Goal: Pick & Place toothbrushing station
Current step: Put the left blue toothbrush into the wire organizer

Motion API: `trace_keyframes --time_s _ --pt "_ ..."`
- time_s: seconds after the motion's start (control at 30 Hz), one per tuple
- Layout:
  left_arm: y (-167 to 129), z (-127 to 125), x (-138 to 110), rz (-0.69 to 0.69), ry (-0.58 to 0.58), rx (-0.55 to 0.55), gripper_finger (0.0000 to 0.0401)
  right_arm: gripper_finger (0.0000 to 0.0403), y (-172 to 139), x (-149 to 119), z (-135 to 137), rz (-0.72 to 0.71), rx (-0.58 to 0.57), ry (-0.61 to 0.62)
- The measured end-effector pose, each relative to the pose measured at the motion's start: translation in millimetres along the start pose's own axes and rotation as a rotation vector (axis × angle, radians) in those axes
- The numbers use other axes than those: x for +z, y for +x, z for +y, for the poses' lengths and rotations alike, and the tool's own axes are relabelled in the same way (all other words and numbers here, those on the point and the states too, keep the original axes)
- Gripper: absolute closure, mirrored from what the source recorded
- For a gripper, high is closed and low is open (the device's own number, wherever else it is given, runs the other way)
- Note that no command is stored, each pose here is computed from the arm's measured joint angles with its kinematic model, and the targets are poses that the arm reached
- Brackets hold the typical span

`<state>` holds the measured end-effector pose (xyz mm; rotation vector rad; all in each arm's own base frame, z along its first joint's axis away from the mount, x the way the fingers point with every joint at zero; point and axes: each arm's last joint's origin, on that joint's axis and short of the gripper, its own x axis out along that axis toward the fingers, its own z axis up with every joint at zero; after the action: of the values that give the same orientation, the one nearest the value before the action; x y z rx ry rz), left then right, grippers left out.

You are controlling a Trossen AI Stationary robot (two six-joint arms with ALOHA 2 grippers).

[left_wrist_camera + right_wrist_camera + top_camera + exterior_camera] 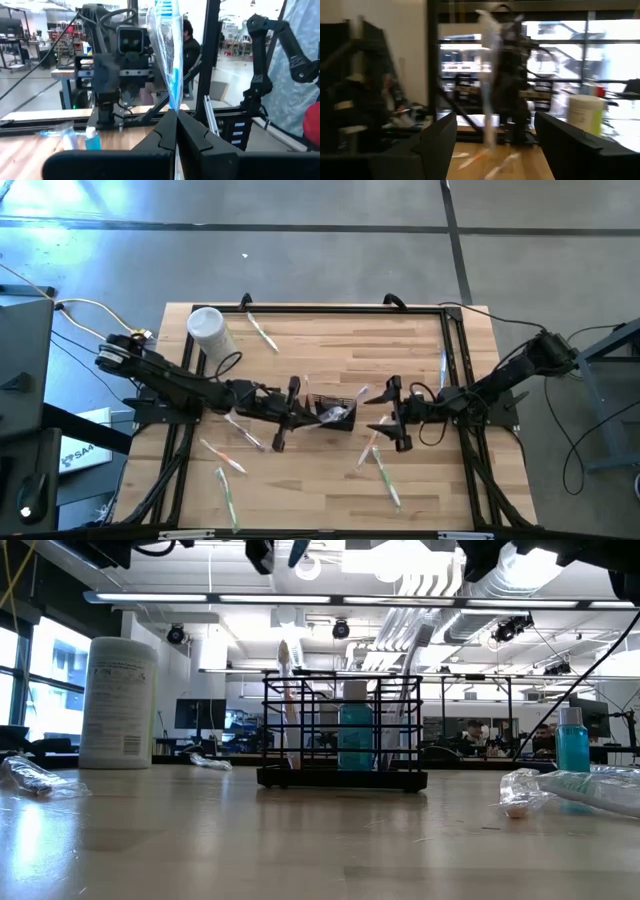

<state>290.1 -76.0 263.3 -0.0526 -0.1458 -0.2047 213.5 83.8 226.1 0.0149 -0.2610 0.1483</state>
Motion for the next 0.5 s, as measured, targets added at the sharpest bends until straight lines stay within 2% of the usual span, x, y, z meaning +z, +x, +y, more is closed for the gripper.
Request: trace_keyframes --time_s 0.17,0.37,0.5 --pt "1 0 -1 -0.002 0.002 0.000 0.0401 0.0145 0 0 1 -0.002 0.037 -0.001" --pt "3 0 2 -0.021 0.051 0.002 0.0401 0.0145 1 0 -4 -0.001 -0.006 0.019" --pt "17 5 -3 0.002 0.047 -0.018 0.0401 0.0145 2 0 -8 -0.007 -0.026 0.045"
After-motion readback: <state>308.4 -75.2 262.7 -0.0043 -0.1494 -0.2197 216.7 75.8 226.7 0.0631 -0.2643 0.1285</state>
